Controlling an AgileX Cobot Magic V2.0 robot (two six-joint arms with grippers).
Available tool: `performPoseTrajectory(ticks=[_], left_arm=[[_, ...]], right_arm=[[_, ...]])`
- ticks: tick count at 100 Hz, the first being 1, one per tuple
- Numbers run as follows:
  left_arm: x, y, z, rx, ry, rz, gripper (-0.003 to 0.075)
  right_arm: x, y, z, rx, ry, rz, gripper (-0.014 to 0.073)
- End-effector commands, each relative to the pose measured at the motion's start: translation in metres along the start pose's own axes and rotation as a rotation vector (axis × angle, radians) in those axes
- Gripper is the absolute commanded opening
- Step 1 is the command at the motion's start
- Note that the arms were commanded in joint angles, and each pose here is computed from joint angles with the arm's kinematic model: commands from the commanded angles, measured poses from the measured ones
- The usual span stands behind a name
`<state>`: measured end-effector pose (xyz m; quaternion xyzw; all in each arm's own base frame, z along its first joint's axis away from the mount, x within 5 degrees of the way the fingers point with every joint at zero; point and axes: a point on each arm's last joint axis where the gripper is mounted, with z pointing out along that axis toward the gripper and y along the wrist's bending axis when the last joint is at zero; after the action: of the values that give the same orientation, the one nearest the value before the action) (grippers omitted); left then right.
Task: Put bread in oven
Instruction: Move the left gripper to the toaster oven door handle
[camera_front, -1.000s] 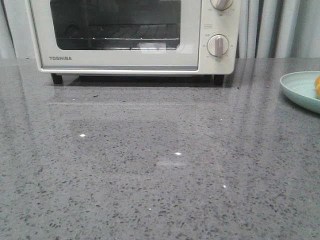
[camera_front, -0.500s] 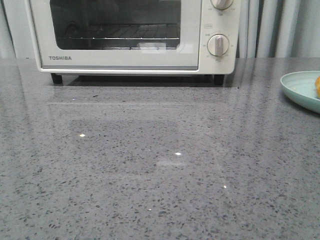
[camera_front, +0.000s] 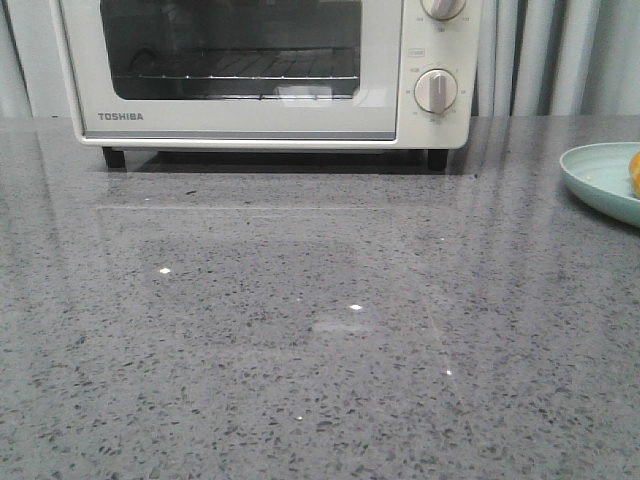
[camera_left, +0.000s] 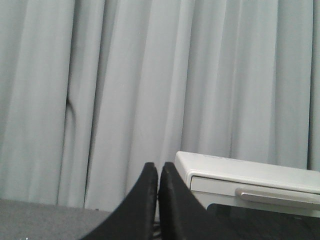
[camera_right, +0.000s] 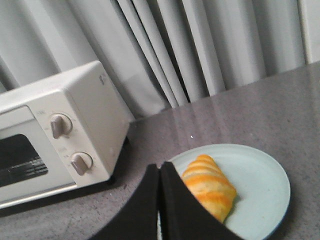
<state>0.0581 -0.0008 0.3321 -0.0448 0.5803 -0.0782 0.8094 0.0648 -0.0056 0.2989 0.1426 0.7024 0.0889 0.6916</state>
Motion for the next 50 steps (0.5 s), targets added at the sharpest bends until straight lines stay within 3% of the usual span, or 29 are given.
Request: performPoseTrajectory(ticks=[1, 23, 34, 50], left_arm=[[-0.021, -0.004, 0.021, 0.005, 0.009, -0.019, -0.0022], [-0.026, -0.018, 0.081, 0.076, 0.116, -0.044, -0.0021], [-0.025, -0.035, 0.109, 0.156, 0.161, -0.065, -0.0021], [-0.023, -0.069, 0.146, 0.277, 0.213, -0.092, -0.0021]], right_arm=[[-0.019, 0.007, 0.009, -0.010, -0.020, -0.038, -0.0066], [-0.030, 0.013, 0.026, -0.022, -0.009, -0.066, -0.0066], [-0.035, 0.016, 0.030, -0.008, 0.062, -0.074, -0.0066], [-0.039, 0.022, 0.032, -0.031, 0.157, -0.194, -0.0067]])
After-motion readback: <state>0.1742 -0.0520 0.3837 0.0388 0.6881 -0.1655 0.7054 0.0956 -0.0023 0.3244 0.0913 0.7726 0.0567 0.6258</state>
